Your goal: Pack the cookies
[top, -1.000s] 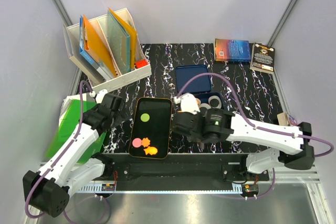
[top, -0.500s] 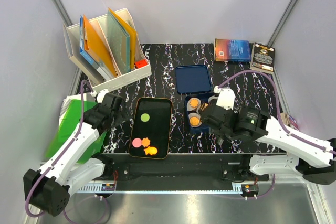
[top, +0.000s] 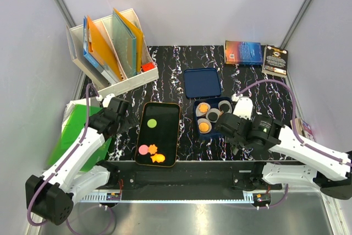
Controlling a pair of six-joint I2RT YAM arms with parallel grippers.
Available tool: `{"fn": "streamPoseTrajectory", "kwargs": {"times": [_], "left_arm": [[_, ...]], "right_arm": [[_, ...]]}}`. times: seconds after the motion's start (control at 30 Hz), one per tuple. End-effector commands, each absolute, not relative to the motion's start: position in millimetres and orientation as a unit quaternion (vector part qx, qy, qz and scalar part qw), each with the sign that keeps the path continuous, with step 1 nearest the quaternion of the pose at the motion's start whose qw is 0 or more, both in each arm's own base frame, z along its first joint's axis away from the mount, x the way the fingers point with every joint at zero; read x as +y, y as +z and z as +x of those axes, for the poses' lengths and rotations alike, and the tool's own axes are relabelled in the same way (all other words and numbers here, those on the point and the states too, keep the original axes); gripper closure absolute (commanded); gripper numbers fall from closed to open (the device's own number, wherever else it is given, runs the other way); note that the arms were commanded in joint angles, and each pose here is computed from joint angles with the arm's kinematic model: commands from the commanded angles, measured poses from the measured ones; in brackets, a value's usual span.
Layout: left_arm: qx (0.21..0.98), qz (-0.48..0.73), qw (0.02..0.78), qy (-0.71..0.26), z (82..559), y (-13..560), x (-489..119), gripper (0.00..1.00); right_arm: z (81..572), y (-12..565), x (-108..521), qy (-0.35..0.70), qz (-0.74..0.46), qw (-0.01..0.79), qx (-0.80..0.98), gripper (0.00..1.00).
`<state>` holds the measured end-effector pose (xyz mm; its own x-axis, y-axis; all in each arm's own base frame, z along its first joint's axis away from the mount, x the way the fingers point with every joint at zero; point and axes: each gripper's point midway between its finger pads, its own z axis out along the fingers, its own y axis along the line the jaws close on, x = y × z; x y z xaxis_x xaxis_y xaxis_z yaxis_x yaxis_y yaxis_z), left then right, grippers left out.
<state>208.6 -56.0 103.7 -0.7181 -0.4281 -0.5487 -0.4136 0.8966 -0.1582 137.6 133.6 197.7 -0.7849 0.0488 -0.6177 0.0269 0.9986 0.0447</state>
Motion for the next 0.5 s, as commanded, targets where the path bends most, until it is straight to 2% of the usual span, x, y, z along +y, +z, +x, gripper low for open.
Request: {"fn": "streamPoseTrajectory", "kwargs": {"times": [0.0,0.47], "left_arm": [[0.924,-0.222,0.310,-0.027,216.9,109.2,-61.4,0.01],[0.923,-0.221,0.313,-0.031,216.8,110.2,-61.9,0.01]], "right_arm": [[111.8,188.9,68.9,-0.092,0.017,0.285,0.954,0.63],[113.7,186.5,65.5,-0.106,0.024,0.276,0.955,0.55]]}}
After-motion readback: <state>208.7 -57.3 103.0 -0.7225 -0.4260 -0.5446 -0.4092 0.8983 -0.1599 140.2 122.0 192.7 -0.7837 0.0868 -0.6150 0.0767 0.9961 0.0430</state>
